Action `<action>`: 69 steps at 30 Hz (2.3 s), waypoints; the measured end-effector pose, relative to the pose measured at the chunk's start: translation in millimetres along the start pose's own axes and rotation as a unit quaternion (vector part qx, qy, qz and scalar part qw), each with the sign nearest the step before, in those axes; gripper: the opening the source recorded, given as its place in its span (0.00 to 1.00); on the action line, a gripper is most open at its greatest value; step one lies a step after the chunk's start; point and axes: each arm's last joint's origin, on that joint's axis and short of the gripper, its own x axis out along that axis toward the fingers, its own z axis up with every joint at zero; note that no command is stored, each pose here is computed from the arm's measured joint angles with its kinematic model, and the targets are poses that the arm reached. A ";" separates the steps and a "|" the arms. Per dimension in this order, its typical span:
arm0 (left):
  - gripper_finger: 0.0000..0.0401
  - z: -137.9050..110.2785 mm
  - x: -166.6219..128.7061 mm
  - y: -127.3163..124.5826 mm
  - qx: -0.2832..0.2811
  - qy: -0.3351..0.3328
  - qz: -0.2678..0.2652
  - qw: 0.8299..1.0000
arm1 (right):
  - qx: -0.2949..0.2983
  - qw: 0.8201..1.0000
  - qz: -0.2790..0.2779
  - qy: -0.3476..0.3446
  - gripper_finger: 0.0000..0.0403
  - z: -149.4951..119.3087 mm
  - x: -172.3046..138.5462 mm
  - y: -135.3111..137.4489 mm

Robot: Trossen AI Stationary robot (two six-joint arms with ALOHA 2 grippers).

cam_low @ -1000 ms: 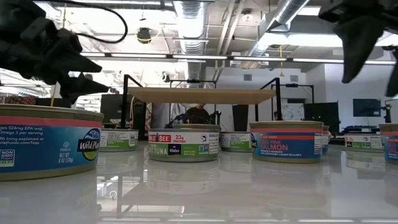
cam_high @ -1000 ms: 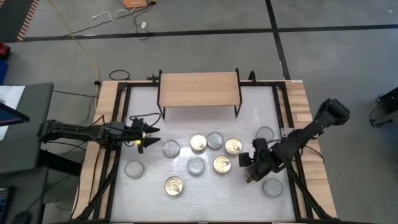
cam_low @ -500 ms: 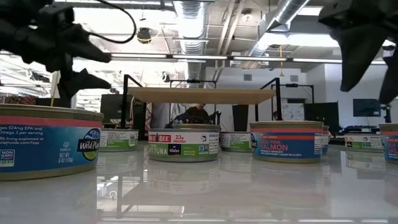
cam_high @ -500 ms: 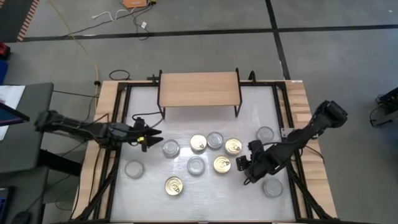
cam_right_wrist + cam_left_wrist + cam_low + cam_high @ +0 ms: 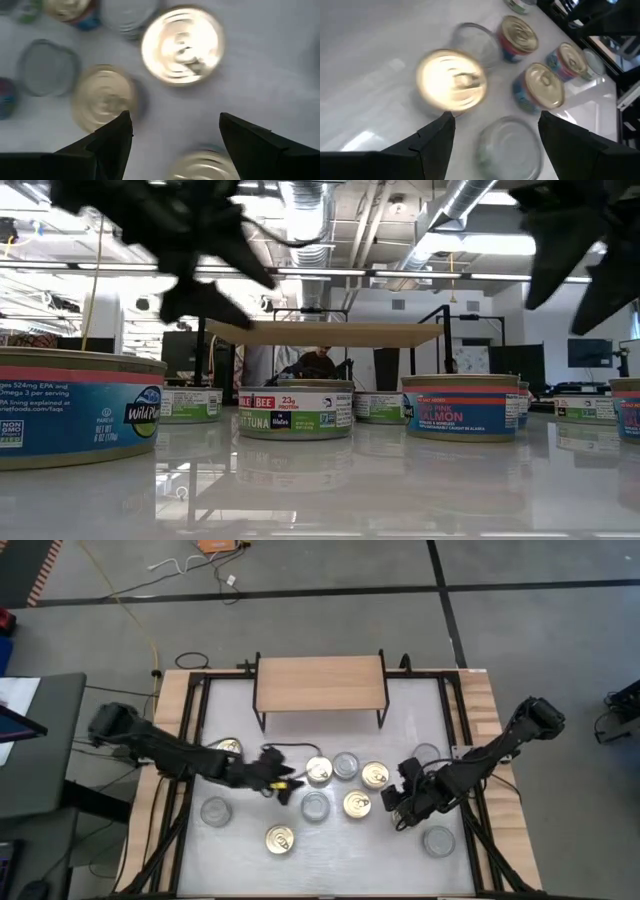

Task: Stack canned seafood by type on shelf
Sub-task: Put the blue and pink tuna can on the shelf

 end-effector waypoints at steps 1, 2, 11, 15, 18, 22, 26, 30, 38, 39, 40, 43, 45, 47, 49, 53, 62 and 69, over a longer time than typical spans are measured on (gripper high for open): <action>0.68 2.1 9.1 -6.1 -0.001 0.010 -0.005 1.000 | 0.003 1.000 0.016 0.001 0.79 0.3 4.9 2.6; 0.68 4.0 17.9 -11.8 -0.003 0.022 -0.010 1.000 | 0.003 0.999 0.032 0.003 0.79 0.4 9.6 6.0; 0.68 22.3 80.4 -38.8 -0.057 0.074 -0.042 0.995 | 0.004 0.999 0.036 0.021 0.77 -1.3 32.1 17.0; 0.68 22.4 98.8 -40.2 -0.077 0.112 -0.059 0.989 | -0.002 0.999 0.039 0.027 0.75 -8.5 38.3 20.2; 0.68 16.9 105.3 -39.6 -0.081 0.126 -0.059 0.987 | -0.003 0.998 0.047 0.030 0.73 -14.0 43.1 23.7; 0.68 10.1 110.4 -38.5 -0.089 0.144 -0.062 0.984 | -0.004 0.998 0.051 0.037 0.72 -22.0 54.9 28.5; 0.68 10.3 110.0 -39.4 -0.098 0.139 -0.062 0.984 | 0.000 0.998 0.057 0.040 0.72 -27.3 66.4 32.9; 0.68 10.4 110.0 -39.4 -0.098 0.137 -0.060 0.984 | 0.005 0.998 0.055 0.039 0.72 -30.2 73.7 34.1; 0.68 12.1 110.4 -40.3 -0.108 0.140 -0.072 0.982 | 0.015 0.998 0.057 0.038 0.72 -31.7 77.1 35.4; 0.68 12.3 110.4 -40.5 -0.109 0.144 -0.076 0.981 | 0.015 0.998 0.057 0.038 0.72 -31.7 77.0 35.4; 0.68 12.2 110.4 -40.5 -0.108 0.145 -0.077 0.980 | 0.015 0.998 0.057 0.038 0.72 -31.7 77.0 35.4; 0.68 8.4 114.8 -38.6 -0.109 0.148 -0.075 0.980 | 0.019 0.997 0.058 0.037 0.72 -31.7 77.0 35.5; 0.68 7.0 116.1 -37.7 -0.113 0.149 -0.072 0.980 | 0.021 0.997 0.060 0.037 0.72 -31.7 77.0 36.0; 0.68 6.2 118.3 -37.3 -0.113 0.143 -0.068 0.981 | 0.021 0.997 0.061 0.038 0.72 -31.7 76.9 36.2; 0.68 3.6 119.6 -34.2 -0.113 0.143 -0.053 0.982 | 0.022 0.997 0.063 0.037 0.72 -31.7 76.9 36.5; 0.68 5.5 119.5 -32.6 -0.116 0.120 -0.032 0.985 | 0.019 0.997 0.065 0.037 0.72 -31.7 76.8 37.0; 0.68 5.4 120.0 -31.2 -0.125 0.117 -0.024 0.985 | 0.032 0.995 0.090 0.022 0.69 -29.7 76.8 42.1; 0.68 4.6 120.4 -25.8 -0.128 0.128 -0.002 0.983 | 0.031 0.995 0.091 0.011 0.58 -28.9 76.9 42.2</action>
